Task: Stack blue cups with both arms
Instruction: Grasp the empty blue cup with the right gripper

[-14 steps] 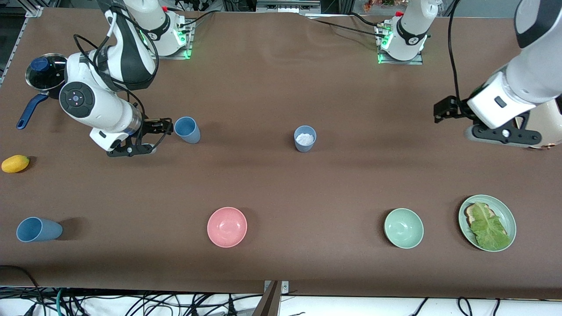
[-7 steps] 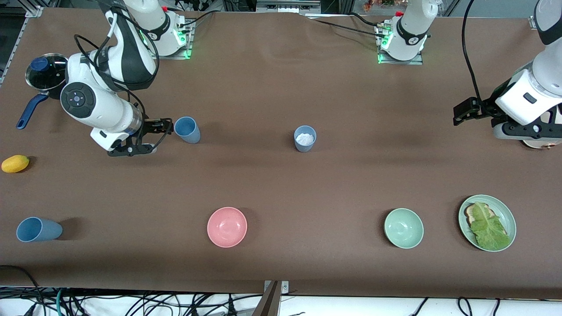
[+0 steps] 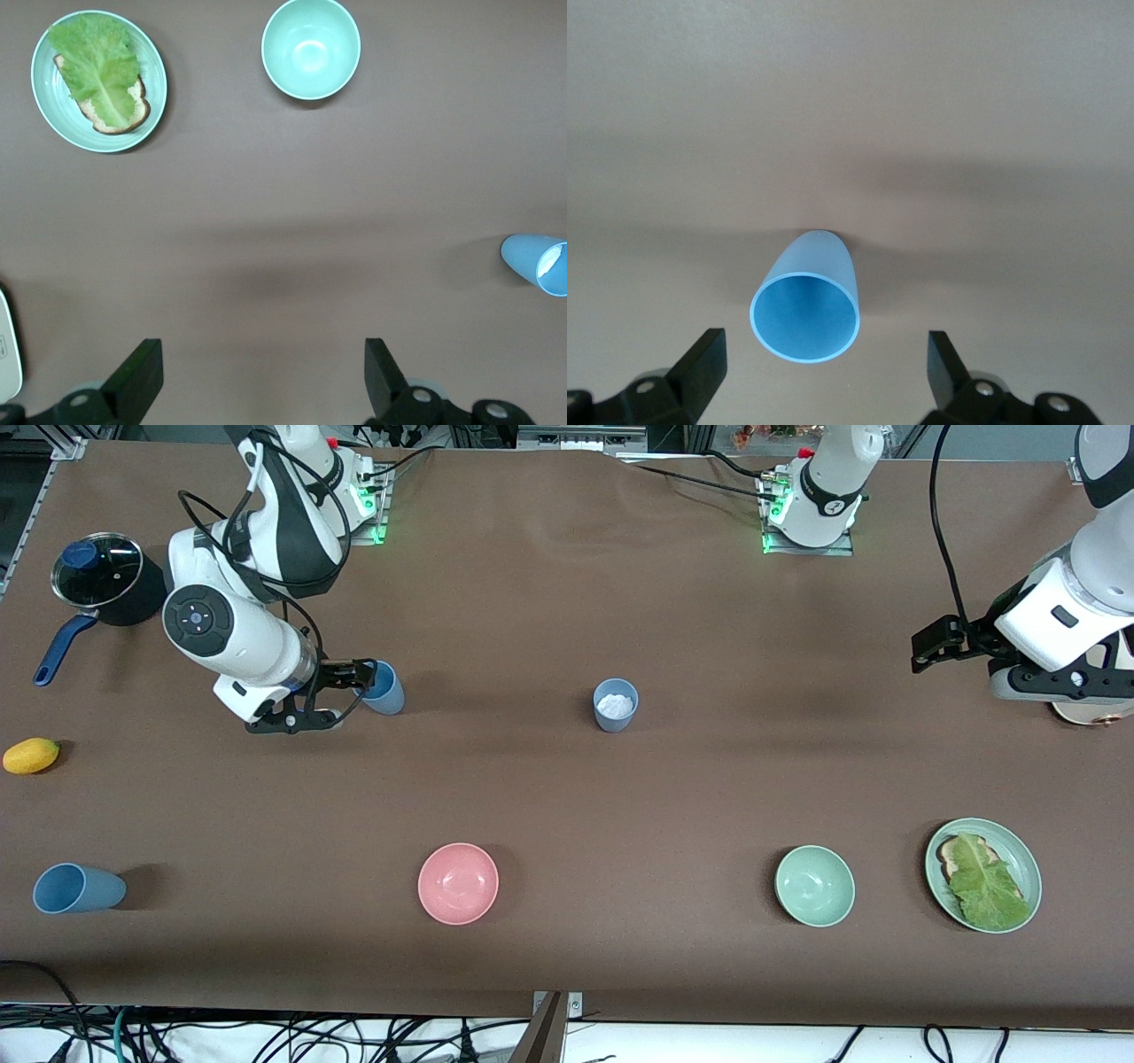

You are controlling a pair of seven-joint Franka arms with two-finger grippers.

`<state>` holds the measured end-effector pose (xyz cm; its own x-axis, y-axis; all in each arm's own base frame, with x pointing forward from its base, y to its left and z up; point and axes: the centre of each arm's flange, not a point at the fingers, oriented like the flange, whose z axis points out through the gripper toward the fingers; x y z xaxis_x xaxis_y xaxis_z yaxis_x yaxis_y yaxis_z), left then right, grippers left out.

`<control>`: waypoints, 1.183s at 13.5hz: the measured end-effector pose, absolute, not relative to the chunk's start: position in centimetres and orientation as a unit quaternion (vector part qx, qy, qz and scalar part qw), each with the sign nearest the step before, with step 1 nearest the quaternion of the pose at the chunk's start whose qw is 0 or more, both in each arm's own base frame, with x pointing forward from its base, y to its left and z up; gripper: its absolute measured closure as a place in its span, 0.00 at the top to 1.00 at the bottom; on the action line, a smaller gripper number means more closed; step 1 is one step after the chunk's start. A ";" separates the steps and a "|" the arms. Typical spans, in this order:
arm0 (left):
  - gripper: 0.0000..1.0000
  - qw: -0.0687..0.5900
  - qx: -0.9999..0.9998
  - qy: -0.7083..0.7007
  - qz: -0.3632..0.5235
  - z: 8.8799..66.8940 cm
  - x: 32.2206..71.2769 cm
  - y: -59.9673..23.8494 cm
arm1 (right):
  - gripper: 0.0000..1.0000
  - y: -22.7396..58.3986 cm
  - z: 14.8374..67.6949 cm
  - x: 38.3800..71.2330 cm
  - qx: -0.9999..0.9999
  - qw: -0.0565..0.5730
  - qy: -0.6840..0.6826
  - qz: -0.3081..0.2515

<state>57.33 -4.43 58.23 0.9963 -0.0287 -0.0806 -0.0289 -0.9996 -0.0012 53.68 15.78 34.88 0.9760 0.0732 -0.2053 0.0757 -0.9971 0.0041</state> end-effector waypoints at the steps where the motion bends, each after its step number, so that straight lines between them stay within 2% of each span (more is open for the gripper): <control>1: 1.00 0.001 -0.999 0.011 0.041 58.2 57.3 -4.0 | 1.00 15.7 34.1 53.3 0.994 0.007 0.037 -0.105; 7: 1.00 0.001 -0.999 0.010 0.041 58.2 57.3 -3.9 | 1.00 14.8 29.2 50.3 0.992 0.012 0.036 -0.124; 14: 1.00 0.001 -0.999 0.014 0.043 58.2 57.2 -4.3 | 1.00 14.3 26.4 48.5 0.992 0.011 0.035 -0.117; 16: 1.00 0.001 -0.999 0.014 0.043 58.2 57.2 -4.4 | 0.97 14.2 26.0 48.2 0.993 0.010 0.034 -0.112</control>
